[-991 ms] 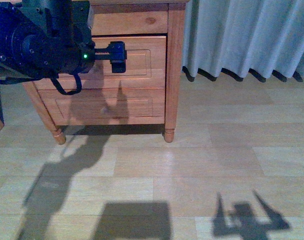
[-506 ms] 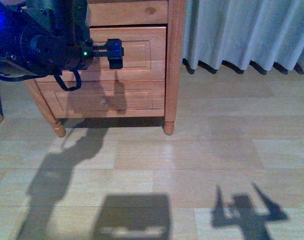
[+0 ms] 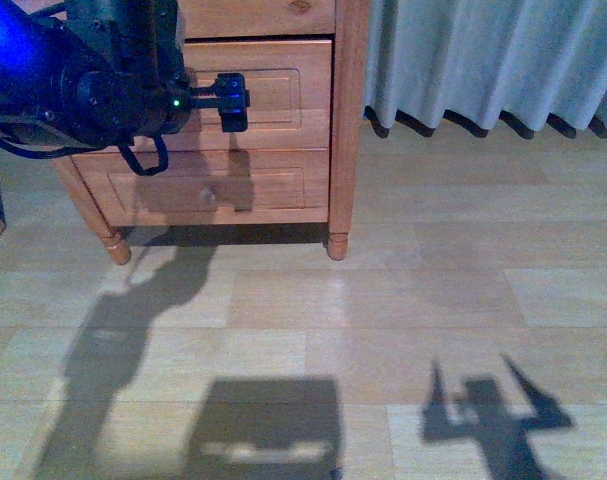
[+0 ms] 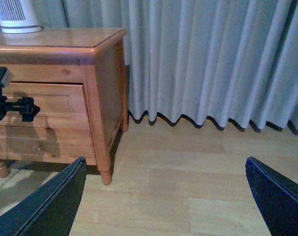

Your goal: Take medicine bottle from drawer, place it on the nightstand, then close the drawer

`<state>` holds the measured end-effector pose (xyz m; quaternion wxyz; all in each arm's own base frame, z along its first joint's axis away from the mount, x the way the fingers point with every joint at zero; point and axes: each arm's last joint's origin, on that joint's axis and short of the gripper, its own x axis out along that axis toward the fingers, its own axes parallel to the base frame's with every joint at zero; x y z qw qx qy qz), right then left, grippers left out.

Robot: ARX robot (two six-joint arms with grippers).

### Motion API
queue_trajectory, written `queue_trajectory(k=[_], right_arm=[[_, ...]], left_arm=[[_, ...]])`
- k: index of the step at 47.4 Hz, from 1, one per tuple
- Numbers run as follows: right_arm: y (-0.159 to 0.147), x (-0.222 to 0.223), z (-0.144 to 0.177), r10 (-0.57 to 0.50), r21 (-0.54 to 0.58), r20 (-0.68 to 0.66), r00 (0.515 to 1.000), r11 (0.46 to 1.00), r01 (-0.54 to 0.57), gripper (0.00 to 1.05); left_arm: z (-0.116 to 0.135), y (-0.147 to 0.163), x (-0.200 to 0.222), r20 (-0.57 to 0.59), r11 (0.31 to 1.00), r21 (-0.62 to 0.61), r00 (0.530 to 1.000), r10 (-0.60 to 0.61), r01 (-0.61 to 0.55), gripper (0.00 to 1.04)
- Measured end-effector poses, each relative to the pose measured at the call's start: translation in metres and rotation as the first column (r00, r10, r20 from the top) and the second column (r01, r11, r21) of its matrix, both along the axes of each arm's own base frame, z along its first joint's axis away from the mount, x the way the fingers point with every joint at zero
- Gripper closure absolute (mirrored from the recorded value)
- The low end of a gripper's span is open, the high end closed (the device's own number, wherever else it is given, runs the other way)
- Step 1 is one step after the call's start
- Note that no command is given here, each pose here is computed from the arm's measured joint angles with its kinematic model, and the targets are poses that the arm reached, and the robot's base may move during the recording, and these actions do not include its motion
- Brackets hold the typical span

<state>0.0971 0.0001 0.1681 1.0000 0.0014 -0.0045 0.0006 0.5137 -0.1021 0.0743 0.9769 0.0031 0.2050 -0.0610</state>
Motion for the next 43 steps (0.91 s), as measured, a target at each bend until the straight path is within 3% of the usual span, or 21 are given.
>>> queue_trajectory(k=[5, 8, 18, 27, 43], right_arm=[[0.000, 0.000, 0.000, 0.000, 0.000, 0.000, 1.000, 1.000, 0.000, 0.07], [0.000, 0.000, 0.000, 0.000, 0.000, 0.000, 1.000, 1.000, 0.000, 0.07], [0.000, 0.000, 0.000, 0.000, 0.000, 0.000, 1.000, 1.000, 0.000, 0.07], [0.000, 0.000, 0.000, 0.000, 0.000, 0.000, 1.000, 1.000, 0.000, 0.07], [0.000, 0.000, 0.000, 0.000, 0.000, 0.000, 1.000, 1.000, 0.000, 0.07]], left_arm=[[-0.003, 0.000, 0.003, 0.002, 1.000, 0.001, 1.000, 0.005, -0.005, 0.07], [-0.005, 0.001, 0.005, -0.001, 1.000, 0.002, 1.000, 0.008, -0.008, 0.13], [-0.008, 0.004, 0.007, -0.002, 1.000, 0.007, 1.000, 0.020, -0.020, 0.52], [-0.008, 0.010, 0.008, -0.002, 1.000, 0.010, 1.000, 0.030, -0.030, 0.77], [-0.011, 0.012, 0.004, 0.012, 1.000, 0.012, 1.000, 0.021, -0.021, 0.82]])
